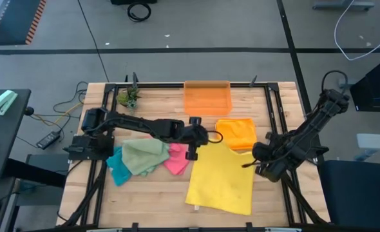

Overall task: Fold microfiber towels
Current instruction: Fold the yellow microfiber cloth

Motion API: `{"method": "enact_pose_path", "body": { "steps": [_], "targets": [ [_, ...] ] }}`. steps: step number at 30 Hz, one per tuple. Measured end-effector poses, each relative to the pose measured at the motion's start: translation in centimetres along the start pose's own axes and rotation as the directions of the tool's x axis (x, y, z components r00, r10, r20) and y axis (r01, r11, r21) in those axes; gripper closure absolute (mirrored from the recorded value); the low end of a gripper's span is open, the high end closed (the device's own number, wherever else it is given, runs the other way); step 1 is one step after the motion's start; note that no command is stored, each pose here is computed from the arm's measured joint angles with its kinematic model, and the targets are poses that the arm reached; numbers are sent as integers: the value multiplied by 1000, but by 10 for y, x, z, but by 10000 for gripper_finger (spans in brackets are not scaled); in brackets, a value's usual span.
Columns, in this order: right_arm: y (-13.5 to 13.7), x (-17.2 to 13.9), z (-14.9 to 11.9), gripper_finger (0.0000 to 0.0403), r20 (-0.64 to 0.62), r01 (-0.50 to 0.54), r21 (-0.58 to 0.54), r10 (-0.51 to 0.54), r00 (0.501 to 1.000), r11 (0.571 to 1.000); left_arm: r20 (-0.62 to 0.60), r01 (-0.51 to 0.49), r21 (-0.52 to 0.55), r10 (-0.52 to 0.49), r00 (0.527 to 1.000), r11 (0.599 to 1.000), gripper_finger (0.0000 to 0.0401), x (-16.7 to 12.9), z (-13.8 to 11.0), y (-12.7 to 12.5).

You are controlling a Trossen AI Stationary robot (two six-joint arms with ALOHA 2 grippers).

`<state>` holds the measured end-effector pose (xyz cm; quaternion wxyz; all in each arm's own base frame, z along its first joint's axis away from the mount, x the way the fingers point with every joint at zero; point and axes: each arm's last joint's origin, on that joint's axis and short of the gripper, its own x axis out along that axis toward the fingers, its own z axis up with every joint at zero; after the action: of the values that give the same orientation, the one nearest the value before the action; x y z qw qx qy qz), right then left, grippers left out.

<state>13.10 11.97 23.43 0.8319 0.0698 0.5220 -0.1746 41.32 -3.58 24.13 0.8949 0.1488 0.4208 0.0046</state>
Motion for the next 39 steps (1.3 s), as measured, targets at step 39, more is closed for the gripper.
{"method": "enact_pose_path", "body": {
  "steps": [39],
  "targets": [
    [130,42,-64,402,-8,-419,86,422,907,904,-118,288,-13,-287,951,958,396,8,-25,-191]
  ]
}}
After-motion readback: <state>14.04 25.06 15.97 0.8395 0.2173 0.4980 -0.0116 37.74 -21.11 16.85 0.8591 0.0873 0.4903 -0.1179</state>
